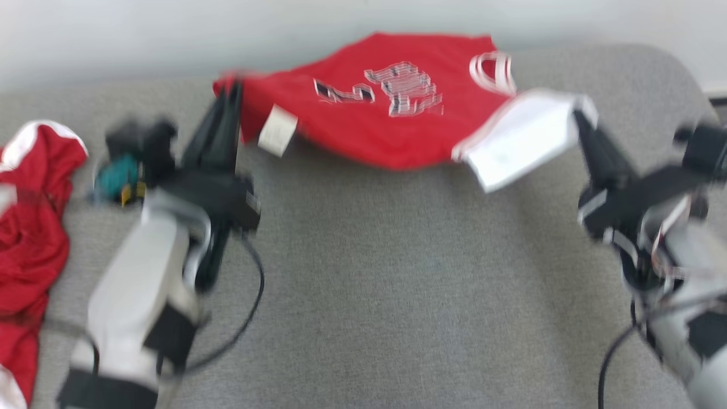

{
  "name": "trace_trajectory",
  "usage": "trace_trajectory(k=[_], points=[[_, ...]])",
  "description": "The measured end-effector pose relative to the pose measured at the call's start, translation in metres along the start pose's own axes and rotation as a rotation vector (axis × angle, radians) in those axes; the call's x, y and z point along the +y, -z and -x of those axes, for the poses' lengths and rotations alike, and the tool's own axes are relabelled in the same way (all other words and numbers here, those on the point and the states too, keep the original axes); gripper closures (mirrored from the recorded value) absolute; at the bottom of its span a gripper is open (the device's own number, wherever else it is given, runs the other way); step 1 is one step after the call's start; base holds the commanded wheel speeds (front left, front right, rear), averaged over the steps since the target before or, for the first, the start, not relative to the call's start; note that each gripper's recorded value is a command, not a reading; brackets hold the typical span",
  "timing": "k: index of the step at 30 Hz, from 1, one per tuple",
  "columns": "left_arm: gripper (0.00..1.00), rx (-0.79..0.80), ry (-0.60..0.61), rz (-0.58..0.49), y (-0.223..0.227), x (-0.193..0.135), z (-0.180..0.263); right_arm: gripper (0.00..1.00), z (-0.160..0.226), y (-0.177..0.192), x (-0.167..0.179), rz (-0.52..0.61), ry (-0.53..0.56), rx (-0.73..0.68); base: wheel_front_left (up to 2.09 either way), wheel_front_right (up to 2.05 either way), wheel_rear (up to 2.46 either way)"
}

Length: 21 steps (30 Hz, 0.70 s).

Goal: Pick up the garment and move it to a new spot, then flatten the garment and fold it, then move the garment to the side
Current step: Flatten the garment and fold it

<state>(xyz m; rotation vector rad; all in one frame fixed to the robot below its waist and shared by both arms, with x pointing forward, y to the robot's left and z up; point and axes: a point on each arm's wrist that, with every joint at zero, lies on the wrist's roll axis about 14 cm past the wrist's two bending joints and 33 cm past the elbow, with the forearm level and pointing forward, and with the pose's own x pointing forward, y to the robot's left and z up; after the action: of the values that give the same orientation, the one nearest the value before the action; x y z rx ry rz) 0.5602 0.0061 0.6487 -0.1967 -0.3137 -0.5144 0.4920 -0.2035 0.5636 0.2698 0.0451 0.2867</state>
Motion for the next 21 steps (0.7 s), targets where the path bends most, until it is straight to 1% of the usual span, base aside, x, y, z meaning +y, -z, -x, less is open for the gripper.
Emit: trace_trajectory(k=[5,6,11,15,17,21], points=[[1.00,0.031,-0.098,0.048,0.010,0.009,0.052,1.00,0.040,0.036,0.008,-0.068,0.014,0.053,0.00,0.00,0.00],[1.00,0.063,-0.117,0.051,0.018,0.007,0.074,1.00,0.057,0.051,0.009,-0.079,0.027,0.081,0.00,0.00,0.00],[1.00,0.126,-0.183,0.081,0.035,0.006,0.122,1.00,0.096,0.084,0.011,-0.154,0.076,0.133,0.00,0.00,0.00],[1.00,0.193,-0.243,0.099,0.055,0.008,0.158,1.00,0.124,0.115,0.013,-0.183,0.107,0.219,0.00,0.00,0.00],[1.00,0.227,-0.264,0.106,0.065,0.007,0.173,1.00,0.135,0.123,0.012,-0.197,0.127,0.240,0.00,0.00,0.00],[1.00,0.267,-0.321,0.138,0.080,0.008,0.196,1.00,0.153,0.133,0.009,-0.189,0.157,0.285,0.00,0.00,0.00]])
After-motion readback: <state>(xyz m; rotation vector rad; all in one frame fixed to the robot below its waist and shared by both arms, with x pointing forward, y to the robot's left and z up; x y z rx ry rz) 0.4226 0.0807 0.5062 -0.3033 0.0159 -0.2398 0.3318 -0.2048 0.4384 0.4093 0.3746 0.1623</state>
